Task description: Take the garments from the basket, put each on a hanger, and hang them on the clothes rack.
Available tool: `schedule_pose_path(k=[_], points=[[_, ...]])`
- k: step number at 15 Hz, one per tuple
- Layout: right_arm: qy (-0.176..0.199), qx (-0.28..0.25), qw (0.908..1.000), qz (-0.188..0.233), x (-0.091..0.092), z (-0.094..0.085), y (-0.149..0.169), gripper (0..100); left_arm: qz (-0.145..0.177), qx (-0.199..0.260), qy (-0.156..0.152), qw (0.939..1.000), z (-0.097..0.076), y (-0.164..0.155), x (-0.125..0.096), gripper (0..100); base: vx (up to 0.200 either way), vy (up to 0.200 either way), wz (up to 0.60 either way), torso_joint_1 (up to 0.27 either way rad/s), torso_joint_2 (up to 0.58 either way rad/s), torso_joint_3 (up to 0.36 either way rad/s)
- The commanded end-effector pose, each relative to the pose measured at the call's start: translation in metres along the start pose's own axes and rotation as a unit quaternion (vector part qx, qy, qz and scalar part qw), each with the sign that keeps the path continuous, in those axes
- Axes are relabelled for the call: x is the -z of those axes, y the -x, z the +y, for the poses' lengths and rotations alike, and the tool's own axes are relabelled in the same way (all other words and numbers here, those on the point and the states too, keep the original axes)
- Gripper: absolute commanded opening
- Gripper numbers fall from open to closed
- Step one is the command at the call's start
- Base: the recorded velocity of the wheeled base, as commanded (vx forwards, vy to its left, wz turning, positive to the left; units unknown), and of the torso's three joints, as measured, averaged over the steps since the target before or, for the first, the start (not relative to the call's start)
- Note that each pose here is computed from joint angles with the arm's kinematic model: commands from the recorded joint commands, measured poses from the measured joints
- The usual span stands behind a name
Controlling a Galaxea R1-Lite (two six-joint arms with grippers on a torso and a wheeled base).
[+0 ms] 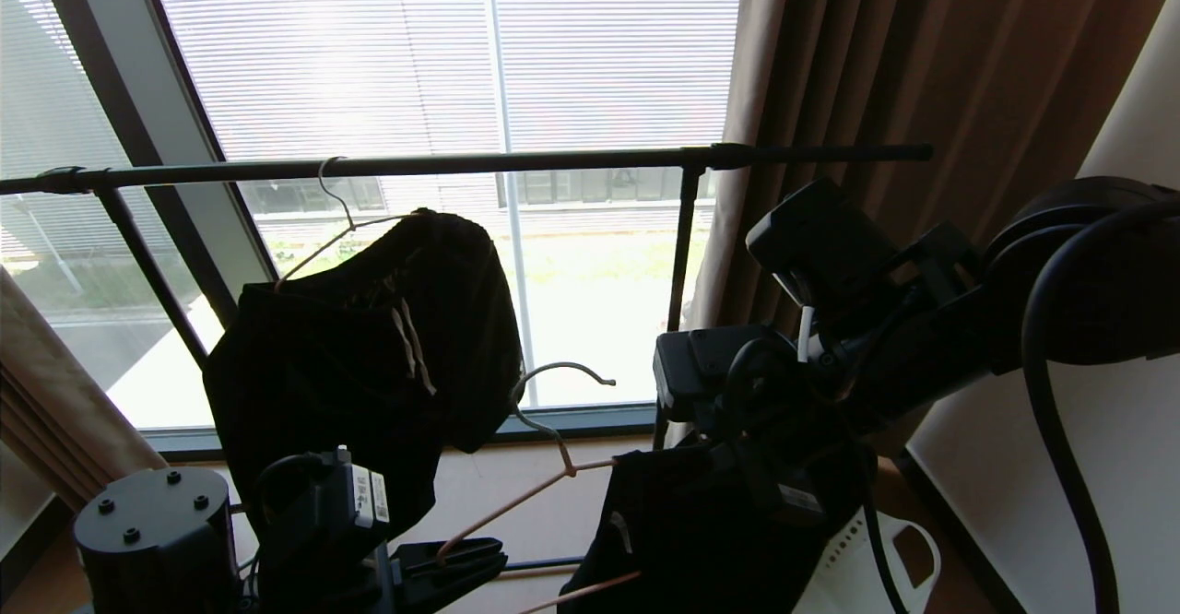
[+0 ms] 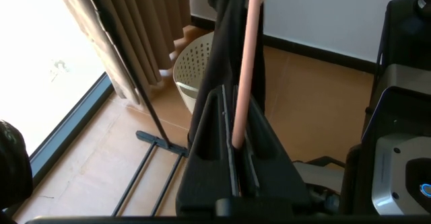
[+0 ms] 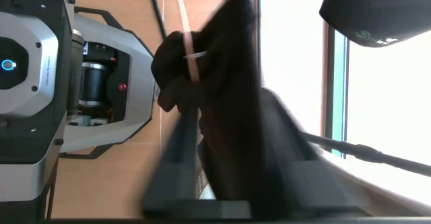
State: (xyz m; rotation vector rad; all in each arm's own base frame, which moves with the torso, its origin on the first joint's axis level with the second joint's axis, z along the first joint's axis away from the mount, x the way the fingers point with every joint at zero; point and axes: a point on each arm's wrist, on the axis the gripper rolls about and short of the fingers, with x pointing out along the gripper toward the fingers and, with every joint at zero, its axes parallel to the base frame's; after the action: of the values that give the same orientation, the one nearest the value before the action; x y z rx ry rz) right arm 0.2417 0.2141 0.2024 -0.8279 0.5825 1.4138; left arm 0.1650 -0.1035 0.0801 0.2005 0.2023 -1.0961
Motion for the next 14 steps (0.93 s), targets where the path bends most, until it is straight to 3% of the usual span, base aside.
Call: schedule_pose_path(k=[1,8,9,14], points=[[0.001,0.002,1.0000,-0.002,-0.001,-0.001,0.001,0,0.000,-0.001,0.002,1.0000,0.001,-0.001,0.000,0,0.000,0.000,0.00,0.000,0.00,0.000],[-0.008,0.006,0.9999,-0.005,-0.003,-0.002,0.002,0,-0.011,-0.005,-0.004,0.9999,0.001,0.000,-0.002,0,0.000,0.000,0.00,0.000,0.00,0.000],[-0.007,0.006,0.9999,-0.005,-0.003,-0.002,0.002,0,-0.013,-0.005,-0.002,0.9999,0.002,-0.001,-0.003,100,0.000,0.000,0.00,0.000,0.00,0.000],[-0.019,0.005,0.9998,-0.004,-0.002,-0.002,0.002,0,-0.015,-0.029,0.010,0.9994,0.011,0.002,-0.002,100,0.000,0.000,0.00,0.000,0.00,0.000]])
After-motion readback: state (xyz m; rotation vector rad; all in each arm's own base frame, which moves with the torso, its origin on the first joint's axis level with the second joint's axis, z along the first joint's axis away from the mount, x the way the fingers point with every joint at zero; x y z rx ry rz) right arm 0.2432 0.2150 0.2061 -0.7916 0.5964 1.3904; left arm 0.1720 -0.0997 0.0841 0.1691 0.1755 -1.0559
